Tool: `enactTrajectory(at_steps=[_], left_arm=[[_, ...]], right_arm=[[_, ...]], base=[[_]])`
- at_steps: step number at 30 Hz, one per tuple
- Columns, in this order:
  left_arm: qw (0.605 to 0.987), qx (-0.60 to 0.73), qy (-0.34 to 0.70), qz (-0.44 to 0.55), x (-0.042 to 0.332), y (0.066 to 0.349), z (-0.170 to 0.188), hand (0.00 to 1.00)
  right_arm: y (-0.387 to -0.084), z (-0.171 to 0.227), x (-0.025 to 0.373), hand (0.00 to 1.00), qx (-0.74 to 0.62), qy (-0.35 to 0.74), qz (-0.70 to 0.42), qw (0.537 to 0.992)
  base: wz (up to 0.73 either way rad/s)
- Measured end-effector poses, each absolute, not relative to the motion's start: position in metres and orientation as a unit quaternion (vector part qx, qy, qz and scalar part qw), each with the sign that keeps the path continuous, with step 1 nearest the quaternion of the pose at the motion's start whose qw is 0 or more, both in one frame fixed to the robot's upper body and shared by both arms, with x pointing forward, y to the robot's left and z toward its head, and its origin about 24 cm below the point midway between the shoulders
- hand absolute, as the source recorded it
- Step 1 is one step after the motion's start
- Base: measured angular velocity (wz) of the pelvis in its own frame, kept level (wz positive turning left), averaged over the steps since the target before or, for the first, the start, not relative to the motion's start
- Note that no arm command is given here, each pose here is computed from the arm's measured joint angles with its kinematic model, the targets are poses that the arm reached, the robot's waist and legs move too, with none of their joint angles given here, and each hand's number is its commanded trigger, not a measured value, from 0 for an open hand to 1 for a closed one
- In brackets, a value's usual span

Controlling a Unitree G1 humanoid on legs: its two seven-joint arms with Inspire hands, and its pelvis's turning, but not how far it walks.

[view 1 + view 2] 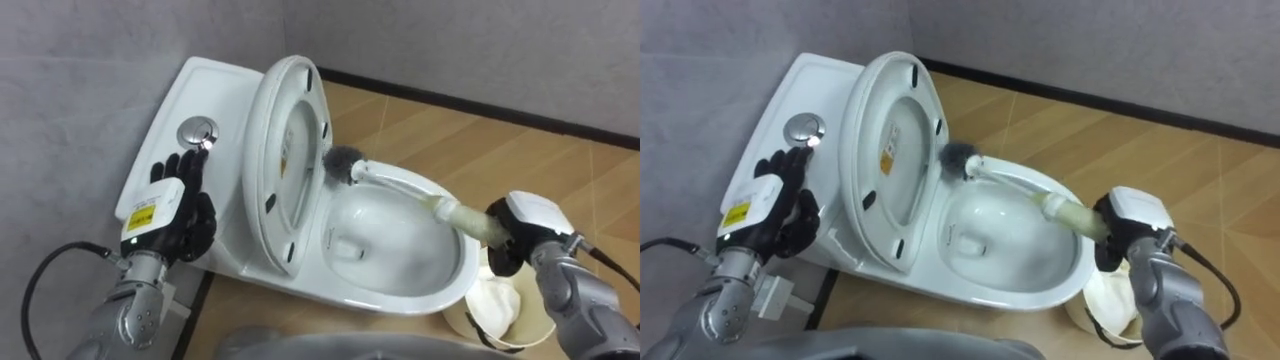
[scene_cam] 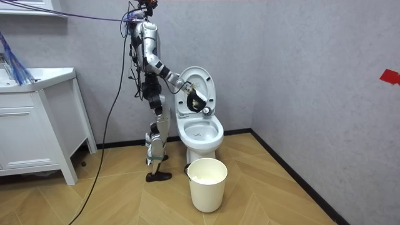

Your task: Brush toilet

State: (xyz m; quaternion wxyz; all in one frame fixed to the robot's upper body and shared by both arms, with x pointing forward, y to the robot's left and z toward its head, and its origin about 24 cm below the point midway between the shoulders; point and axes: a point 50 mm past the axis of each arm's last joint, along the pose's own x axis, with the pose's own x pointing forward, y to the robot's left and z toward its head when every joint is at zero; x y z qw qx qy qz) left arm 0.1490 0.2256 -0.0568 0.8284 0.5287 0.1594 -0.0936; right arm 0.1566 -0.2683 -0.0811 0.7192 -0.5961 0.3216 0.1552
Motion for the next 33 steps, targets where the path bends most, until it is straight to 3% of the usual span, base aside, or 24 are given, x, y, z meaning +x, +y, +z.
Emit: enactTrajectory(at_steps=[19,26,33], left_arm=[[0.839,0.533,0.058,-0.091,0.223,0.209,-0.028,0.00],[0.863,0.502,-0.004,-0.055,0.253,0.206,-0.004,0.00],[0.860,0.503,-0.075,-0.036,0.285,0.193,0.025,0.00]], right_arm=[[-0.294,-0.116,0.138,1.00,-0.595,0.426,0.186,0.656],[-0.306,-0.105,0.169,1.00,-0.620,0.429,0.177,0.633],[-0.322,-0.086,0.197,1.00,-0.636,0.428,0.144,0.626]], base=[[0.11],[0.02],[0.13]])
